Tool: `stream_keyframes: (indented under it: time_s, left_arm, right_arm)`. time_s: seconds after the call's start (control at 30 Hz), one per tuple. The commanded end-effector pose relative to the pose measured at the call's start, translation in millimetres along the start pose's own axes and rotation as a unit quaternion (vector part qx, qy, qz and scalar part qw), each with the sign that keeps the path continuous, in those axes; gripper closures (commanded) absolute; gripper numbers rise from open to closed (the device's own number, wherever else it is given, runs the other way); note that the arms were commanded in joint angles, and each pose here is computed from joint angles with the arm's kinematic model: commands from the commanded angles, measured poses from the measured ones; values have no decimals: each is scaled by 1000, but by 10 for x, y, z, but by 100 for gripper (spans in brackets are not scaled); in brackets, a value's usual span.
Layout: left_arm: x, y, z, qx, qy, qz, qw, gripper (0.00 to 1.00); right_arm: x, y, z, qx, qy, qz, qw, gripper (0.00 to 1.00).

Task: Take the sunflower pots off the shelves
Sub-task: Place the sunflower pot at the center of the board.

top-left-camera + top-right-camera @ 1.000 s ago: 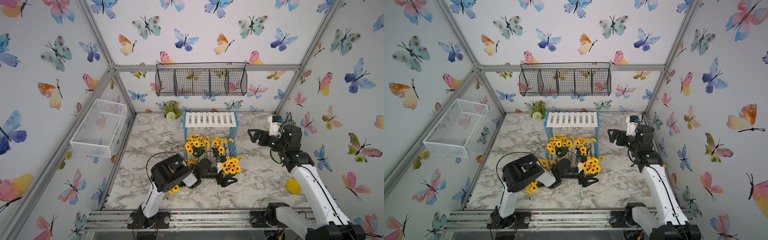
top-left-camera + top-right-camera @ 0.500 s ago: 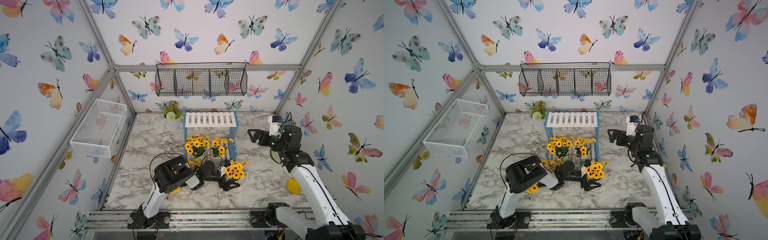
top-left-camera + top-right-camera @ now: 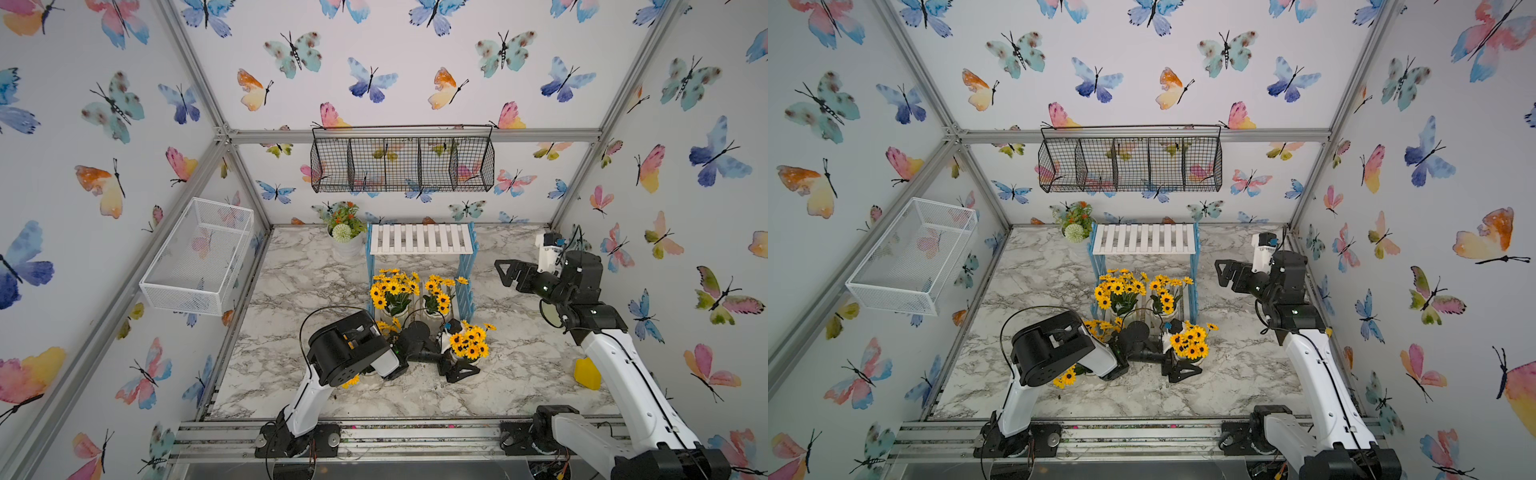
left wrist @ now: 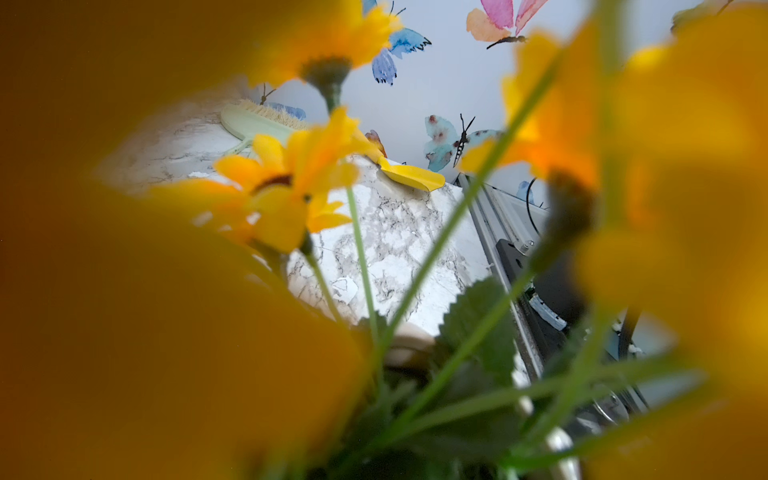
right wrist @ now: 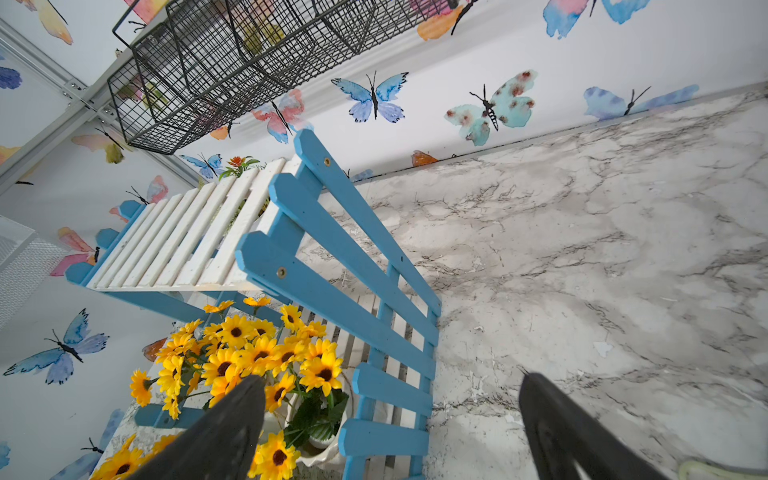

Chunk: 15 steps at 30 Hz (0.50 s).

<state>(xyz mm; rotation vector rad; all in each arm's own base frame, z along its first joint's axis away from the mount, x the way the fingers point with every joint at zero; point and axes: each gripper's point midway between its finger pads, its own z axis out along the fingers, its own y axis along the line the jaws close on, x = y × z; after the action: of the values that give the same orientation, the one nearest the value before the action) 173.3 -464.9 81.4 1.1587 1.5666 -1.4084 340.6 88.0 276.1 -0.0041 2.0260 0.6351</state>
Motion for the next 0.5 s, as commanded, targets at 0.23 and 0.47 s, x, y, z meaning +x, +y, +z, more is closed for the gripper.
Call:
stream_keyframes:
  time_s: [0.23,0.47]
  left_arm:
    - [-104,-143,21,21,-14,37,999,2]
    - [-169,-198,-8,22,-19,51,998,2]
  right_arm:
    - [-30,29,-43,-8,-12,-9,1000,2]
    - [-45,50,-45,-13,-12,-10,1000,2]
